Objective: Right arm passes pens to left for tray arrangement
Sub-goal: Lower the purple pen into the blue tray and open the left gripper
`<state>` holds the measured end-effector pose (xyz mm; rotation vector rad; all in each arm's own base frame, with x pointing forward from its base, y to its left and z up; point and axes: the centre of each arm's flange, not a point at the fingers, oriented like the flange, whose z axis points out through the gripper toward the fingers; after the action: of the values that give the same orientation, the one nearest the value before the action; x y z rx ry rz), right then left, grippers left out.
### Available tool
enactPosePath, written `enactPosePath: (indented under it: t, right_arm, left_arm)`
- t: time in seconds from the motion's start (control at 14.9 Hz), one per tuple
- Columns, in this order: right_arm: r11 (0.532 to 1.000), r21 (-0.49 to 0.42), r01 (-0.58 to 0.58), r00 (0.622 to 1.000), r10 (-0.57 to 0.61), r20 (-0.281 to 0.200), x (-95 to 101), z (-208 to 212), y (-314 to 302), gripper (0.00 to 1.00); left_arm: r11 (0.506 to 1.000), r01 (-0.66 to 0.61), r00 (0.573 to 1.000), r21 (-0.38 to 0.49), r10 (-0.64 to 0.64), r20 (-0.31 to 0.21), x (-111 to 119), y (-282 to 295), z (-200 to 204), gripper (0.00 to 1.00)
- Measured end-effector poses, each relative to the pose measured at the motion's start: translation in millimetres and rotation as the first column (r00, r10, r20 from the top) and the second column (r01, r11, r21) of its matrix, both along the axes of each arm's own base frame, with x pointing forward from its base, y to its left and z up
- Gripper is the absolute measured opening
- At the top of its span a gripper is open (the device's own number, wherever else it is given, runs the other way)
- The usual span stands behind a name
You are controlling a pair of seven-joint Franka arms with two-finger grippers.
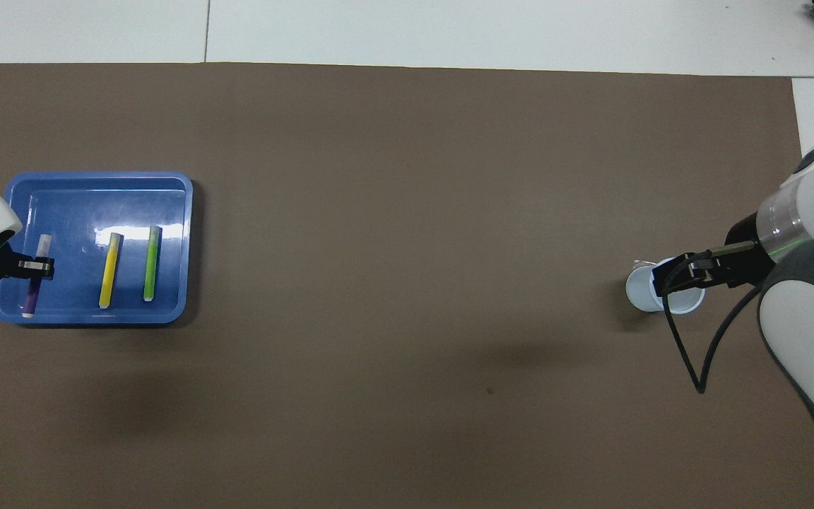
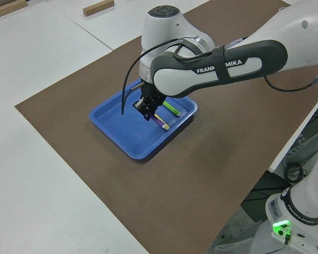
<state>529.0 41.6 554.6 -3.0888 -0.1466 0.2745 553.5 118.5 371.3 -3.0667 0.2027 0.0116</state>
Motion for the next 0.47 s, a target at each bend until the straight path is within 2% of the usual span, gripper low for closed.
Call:
enactPosePath:
  t: [0.47]
  right_arm:
    - [1.000, 0.002, 0.011, 1.000, -0.011, -0.009, -0.3, -4.0, -6.7, 1.00]
  left_arm:
    - [1.000, 0.003, 0.999, -0.030, -0.001, 0.046, 17.5, 13.7, -56.4, 0.18]
